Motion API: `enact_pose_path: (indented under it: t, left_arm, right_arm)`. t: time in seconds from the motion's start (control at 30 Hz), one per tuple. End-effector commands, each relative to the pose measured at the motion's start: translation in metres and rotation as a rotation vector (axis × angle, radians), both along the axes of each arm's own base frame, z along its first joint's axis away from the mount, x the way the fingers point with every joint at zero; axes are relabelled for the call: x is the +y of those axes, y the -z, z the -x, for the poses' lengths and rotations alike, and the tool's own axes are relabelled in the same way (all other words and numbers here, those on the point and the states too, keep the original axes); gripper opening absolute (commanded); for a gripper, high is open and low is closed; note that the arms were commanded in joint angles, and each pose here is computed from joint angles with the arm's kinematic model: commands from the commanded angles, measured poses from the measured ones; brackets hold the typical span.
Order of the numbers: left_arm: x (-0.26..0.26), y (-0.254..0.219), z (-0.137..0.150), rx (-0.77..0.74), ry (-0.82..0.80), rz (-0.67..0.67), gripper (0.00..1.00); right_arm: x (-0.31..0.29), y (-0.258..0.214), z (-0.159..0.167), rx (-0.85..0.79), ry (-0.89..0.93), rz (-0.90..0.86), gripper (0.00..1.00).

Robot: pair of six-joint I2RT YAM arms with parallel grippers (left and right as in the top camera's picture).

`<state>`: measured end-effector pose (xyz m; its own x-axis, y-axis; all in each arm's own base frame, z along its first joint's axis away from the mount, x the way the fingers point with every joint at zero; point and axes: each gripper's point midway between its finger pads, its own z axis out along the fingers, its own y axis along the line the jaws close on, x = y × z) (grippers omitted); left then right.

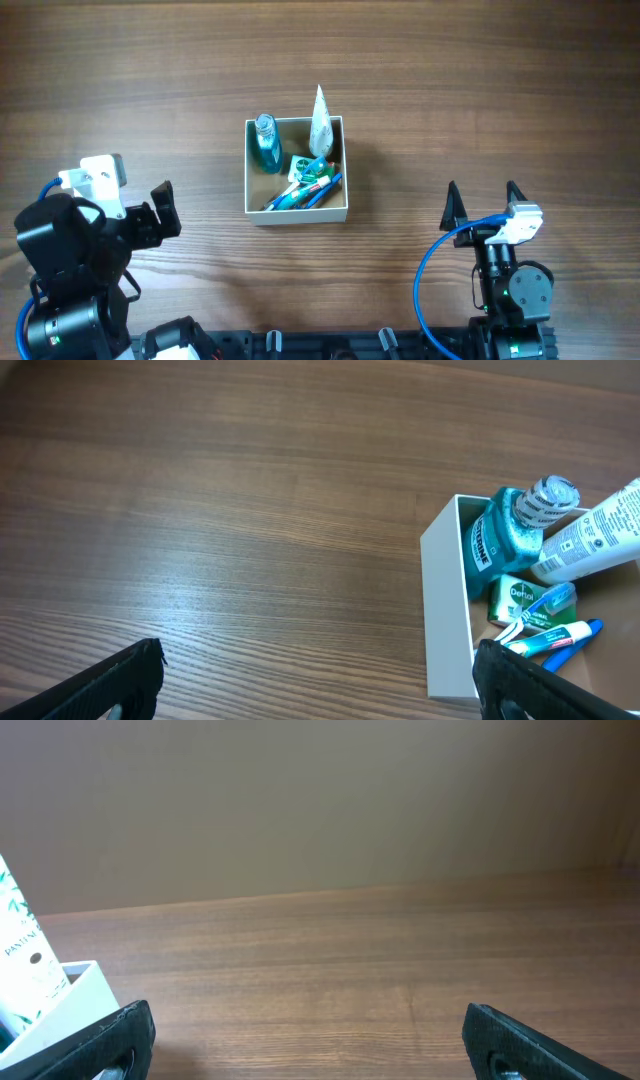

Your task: Pack container

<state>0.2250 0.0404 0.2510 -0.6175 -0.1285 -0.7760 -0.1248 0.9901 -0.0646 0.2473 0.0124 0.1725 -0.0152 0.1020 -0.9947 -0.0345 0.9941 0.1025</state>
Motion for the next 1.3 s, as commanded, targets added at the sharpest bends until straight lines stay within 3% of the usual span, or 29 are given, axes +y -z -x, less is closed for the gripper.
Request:
enact_pose_path:
  t: [0.0,0.5,0.67,0.83,0.93,1.27]
  left_arm:
    - [-0.010,-0.001,-0.002,-0.015,0.038,0.046,1.00]
    - [-0.020,0.003,0.009,-0.002,0.074,0.044,1.00]
    - [-0.070,0.032,0.008,-0.276,0.316,-0.004,1.00]
    - [-0.082,0.066,-0.014,-0.639,0.373,-0.084,1.00]
    - [-0.078,0.090,-0.017,-0.631,0.346,-0.094,1.00]
    - [-0.074,0.091,-0.018,-0.627,0.314,-0.099,1.00]
  right_arm:
    - [0.004,-0.001,0.000,-0.007,-0.026,0.018,1.00]
    - [0.004,0.000,0.000,-0.003,-0.026,0.019,1.00]
    - [0.004,0.000,0.000,-0.003,-0.026,0.019,1.00]
    - [0.004,0.000,0.000,-0.003,-0.026,0.018,1.00]
    - [0.004,0.000,0.000,-0.003,-0.026,0.019,1.00]
    - [0.004,0.000,0.000,-0.003,-0.026,0.019,1.00]
